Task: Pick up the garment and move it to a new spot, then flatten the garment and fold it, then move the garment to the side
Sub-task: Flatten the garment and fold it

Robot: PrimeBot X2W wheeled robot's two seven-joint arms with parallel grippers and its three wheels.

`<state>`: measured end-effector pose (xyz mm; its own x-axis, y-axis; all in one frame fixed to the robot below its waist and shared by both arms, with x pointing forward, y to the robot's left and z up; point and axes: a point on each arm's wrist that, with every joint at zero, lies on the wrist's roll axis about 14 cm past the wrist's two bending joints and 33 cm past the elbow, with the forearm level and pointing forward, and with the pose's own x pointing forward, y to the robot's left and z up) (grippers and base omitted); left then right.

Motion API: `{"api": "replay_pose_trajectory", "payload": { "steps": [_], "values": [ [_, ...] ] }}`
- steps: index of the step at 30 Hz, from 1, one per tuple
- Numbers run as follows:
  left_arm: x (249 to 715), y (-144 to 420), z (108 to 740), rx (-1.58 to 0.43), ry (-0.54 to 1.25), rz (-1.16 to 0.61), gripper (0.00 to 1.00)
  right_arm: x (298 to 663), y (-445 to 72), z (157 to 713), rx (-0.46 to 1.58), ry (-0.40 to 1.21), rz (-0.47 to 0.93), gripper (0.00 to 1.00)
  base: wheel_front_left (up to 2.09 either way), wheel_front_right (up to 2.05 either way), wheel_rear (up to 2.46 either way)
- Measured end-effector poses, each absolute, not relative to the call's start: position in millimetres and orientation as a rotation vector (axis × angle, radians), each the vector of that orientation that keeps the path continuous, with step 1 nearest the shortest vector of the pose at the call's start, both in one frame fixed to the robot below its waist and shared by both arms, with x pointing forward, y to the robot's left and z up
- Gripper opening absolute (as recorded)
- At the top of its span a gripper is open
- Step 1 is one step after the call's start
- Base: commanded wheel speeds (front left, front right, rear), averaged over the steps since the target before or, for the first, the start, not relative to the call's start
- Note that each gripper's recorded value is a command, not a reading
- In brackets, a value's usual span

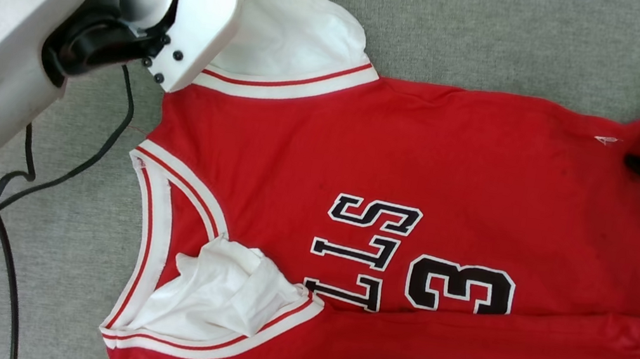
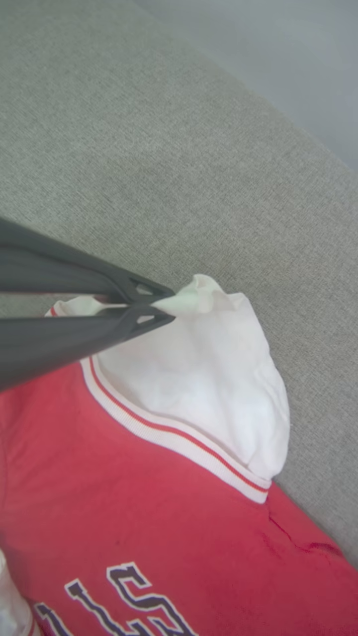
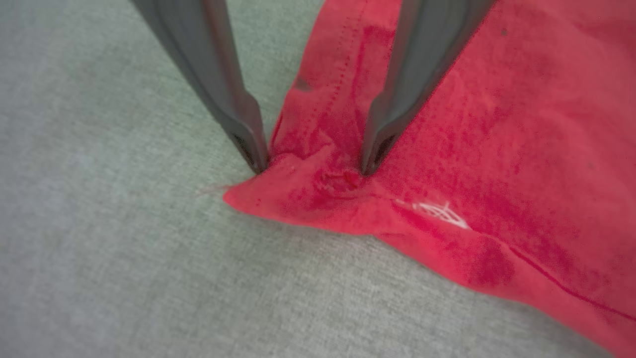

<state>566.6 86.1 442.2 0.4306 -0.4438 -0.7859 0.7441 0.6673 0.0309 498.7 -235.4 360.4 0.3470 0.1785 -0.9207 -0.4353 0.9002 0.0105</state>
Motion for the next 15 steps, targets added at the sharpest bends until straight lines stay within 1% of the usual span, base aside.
{"api": "replay_pose_trajectory", "payload": {
  "steps": [1, 6, 11, 15],
  "values": [
    [565.1, 86.0, 443.8, 0.403, 0.831, -0.769, 0.00, 498.9, -234.3, 362.3, -0.247, 1.137, 0.406, 0.00, 0.00, 0.00, 0.00],
    [557.1, 89.7, 462.8, 0.388, 0.776, -0.762, 0.00, 500.6, -228.0, 382.6, -0.230, 1.030, 0.415, 0.00, 0.00, 0.00, 0.00],
    [533.7, 88.3, 485.9, 0.377, 0.719, -0.785, 0.00, 496.3, -231.3, 415.8, -0.234, 0.903, 0.414, 0.00, 0.00, 0.00, 0.00],
    [511.2, 94.9, 499.0, 0.376, 0.693, -0.782, 0.00, 484.8, -233.5, 435.2, -0.233, 0.827, 0.419, 0.00, 0.00, 0.00, 0.00]
  ]
}}
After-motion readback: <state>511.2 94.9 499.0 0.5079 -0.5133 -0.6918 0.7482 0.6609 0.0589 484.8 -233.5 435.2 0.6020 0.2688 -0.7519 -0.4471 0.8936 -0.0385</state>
